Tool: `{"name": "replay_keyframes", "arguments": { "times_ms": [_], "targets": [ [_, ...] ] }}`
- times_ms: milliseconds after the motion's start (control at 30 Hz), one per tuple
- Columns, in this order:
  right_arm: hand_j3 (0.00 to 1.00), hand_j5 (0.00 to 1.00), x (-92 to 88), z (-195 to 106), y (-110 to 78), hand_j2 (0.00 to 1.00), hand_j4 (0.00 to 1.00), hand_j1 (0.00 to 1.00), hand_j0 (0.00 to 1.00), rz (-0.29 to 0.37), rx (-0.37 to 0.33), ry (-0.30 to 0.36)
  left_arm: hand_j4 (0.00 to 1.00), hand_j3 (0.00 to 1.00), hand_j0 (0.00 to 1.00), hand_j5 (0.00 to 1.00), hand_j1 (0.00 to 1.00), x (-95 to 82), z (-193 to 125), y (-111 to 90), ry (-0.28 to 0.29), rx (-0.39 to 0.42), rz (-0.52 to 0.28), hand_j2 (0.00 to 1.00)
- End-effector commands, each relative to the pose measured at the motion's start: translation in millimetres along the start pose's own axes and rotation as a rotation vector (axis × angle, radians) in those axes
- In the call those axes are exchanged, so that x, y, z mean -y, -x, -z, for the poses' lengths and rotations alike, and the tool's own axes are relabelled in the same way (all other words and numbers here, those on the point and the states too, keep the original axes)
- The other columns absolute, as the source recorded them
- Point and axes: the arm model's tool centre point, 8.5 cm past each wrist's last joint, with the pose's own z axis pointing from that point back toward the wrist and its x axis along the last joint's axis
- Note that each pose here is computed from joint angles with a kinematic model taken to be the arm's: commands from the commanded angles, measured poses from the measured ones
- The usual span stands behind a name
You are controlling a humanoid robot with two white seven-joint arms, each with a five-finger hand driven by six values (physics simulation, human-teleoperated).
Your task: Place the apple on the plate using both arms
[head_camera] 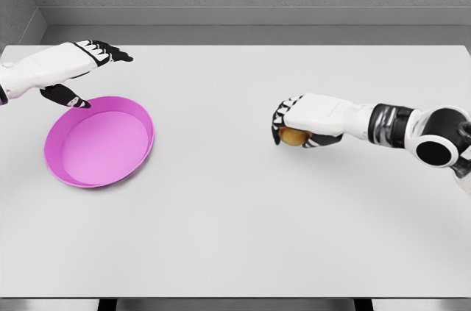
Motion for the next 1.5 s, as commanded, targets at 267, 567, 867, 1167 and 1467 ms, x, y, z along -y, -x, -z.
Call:
{"name": "replay_keyframes", "arguments": {
  "times_ms": [267, 567, 867, 1167, 1467],
  "targets": [
    [0.46, 0.46, 9.8, 49, -51.5, 0.46, 0.46, 0.46, 0.46, 0.007, 0.181, 0.047, 1.00, 1.00, 1.00, 1.00, 1.00, -0.5, -1, 1, -0.004, -0.003, -0.006, 1.00],
    [0.46, 0.46, 28.7, 75, -84.5, 0.46, 0.46, 0.46, 0.46, -0.014, 0.273, 0.078, 1.00, 1.00, 1.00, 1.00, 1.00, 0.1, 1, 0, -0.003, 0.000, -0.004, 1.00],
    [1.00, 1.00, 28.2, 76, -81.1, 1.00, 1.00, 1.00, 1.00, 0.002, 0.244, 0.078, 1.00, 1.00, 1.00, 1.00, 1.00, -0.9, 2, -2, -0.006, 0.007, -0.001, 1.00],
    [1.00, 1.00, 60.1, -64, 30.5, 1.00, 1.00, 1.00, 1.00, -0.111, -0.063, 0.160, 1.00, 1.00, 1.00, 1.00, 1.00, -0.8, 1, -6, 0.008, 0.018, 0.012, 1.00],
    [1.00, 1.00, 9.9, -181, 80.8, 1.00, 1.00, 1.00, 1.00, -0.044, -0.244, 0.154, 1.00, 1.00, 1.00, 1.00, 1.00, 3.8, 43, -79, 0.030, 0.240, 0.094, 1.00]
  ]
}}
